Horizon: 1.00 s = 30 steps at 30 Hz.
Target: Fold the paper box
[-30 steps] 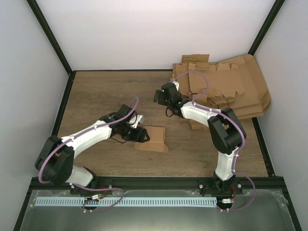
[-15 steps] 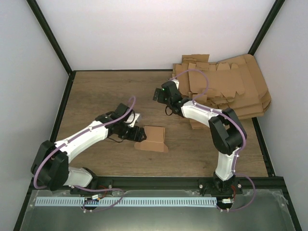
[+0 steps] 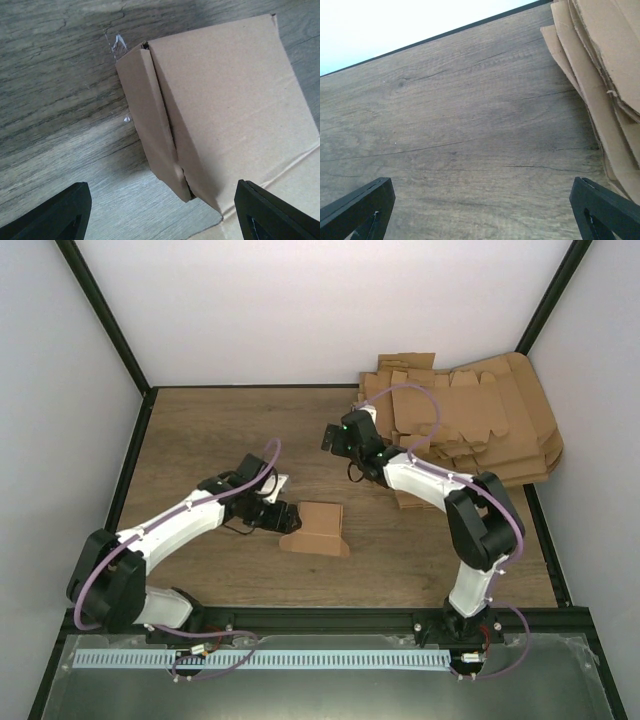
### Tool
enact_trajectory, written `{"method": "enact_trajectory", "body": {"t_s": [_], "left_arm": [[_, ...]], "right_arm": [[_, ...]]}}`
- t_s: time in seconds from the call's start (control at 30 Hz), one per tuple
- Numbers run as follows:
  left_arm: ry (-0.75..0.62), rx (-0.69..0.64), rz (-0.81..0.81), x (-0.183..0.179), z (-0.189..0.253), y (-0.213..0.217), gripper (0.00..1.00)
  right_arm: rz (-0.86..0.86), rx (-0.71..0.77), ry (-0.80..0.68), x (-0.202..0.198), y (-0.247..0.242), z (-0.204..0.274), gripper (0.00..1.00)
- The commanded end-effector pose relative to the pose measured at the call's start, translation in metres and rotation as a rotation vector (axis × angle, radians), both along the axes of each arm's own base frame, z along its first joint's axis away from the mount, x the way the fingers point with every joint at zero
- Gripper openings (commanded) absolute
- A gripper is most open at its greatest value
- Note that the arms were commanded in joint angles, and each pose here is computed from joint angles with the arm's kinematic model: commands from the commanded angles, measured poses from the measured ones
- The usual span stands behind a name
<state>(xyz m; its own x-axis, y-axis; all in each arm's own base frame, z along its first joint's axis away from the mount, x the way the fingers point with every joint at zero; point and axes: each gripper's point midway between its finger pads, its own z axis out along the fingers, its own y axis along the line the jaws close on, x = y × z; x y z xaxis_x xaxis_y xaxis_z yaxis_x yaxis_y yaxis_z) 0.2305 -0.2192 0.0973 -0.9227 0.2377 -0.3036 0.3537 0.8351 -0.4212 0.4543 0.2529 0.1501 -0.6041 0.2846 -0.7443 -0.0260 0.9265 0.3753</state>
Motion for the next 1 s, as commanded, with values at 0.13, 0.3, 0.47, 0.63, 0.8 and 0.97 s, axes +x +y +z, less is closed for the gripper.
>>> {"method": "enact_trajectory", "body": {"t_s": [0.13,0.3,0.47,0.63,0.8,0.97], "left_arm": [[-0.004,-0.013,-0.035,0.001,-0.013,-0.004,0.82],[0.005,-0.036,-0.042,-0.001,-0.017,-0.007,0.83],[0.035,-0.057,-0.048,-0.004,-0.023,-0.012,0.76],[0.064,-0.052,-0.033,-0.009,-0.032,-0.009,0.68],[0.101,-0.041,-0.008,-0.012,-0.047,-0.008,0.63],[0.122,0.01,0.038,-0.011,-0.064,0.0,0.53]], "right_arm": [[0.041,0.02,-0.039,-0.025,-0.011,0.027,1.0],[0.062,0.033,-0.043,-0.04,-0.016,0.032,1.0],[0.141,0.036,0.005,-0.064,-0.015,0.032,1.0],[0.28,0.047,0.075,-0.109,-0.016,0.024,1.0],[0.435,0.109,0.189,-0.165,-0.015,0.005,1.0],[0.555,0.226,0.309,-0.212,-0.008,-0.012,0.95]]}}
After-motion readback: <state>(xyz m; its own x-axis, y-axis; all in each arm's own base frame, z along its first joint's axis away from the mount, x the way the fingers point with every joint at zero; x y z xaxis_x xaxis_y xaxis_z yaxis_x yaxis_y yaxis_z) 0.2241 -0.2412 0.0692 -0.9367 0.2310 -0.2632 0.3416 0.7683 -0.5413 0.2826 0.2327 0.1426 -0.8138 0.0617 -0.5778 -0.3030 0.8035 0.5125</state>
